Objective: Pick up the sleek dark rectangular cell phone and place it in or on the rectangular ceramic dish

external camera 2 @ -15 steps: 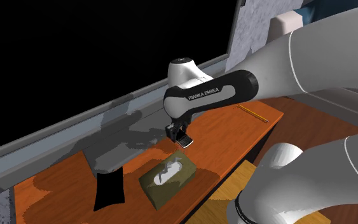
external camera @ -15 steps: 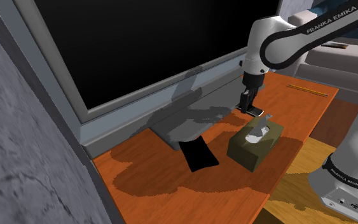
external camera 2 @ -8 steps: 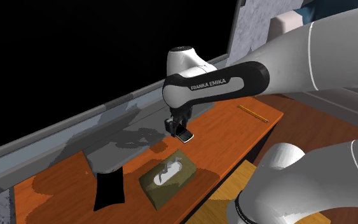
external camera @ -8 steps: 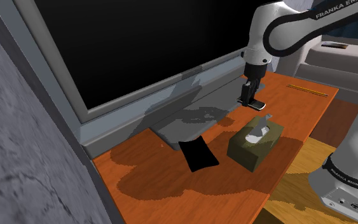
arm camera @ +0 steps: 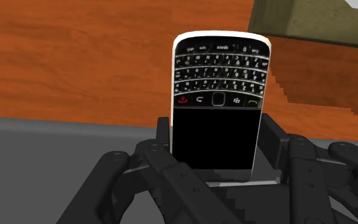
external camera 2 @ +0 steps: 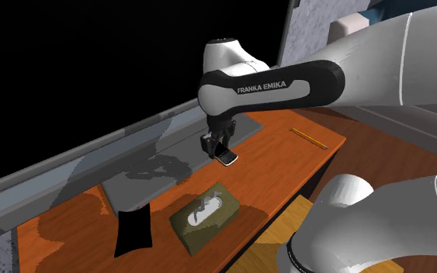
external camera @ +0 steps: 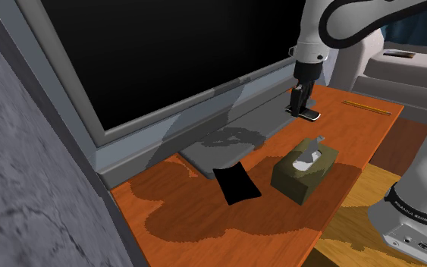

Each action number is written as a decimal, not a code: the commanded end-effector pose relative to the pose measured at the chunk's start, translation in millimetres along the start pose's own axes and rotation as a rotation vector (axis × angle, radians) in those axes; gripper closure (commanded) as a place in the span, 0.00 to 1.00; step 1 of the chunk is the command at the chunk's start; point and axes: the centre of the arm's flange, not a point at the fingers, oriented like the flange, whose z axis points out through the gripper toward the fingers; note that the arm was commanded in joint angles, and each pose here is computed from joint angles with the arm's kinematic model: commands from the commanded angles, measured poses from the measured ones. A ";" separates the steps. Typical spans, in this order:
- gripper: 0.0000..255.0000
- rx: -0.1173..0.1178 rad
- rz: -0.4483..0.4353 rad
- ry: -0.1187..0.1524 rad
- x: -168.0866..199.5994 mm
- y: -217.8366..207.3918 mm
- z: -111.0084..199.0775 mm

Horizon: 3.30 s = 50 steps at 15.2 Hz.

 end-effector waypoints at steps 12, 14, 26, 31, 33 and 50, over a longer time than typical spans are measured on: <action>1.00 0.000 0.000 0.000 22.7 -157.4 1.8; 1.00 0.000 0.000 0.000 26.5 -183.5 2.7; 1.00 0.000 0.000 0.000 46.9 -319.3 18.0; 1.00 0.000 0.000 0.000 47.6 -317.8 44.4; 1.00 0.000 0.000 0.000 47.9 -317.2 54.9; 0.00 0.000 0.000 0.000 48.6 -315.6 83.2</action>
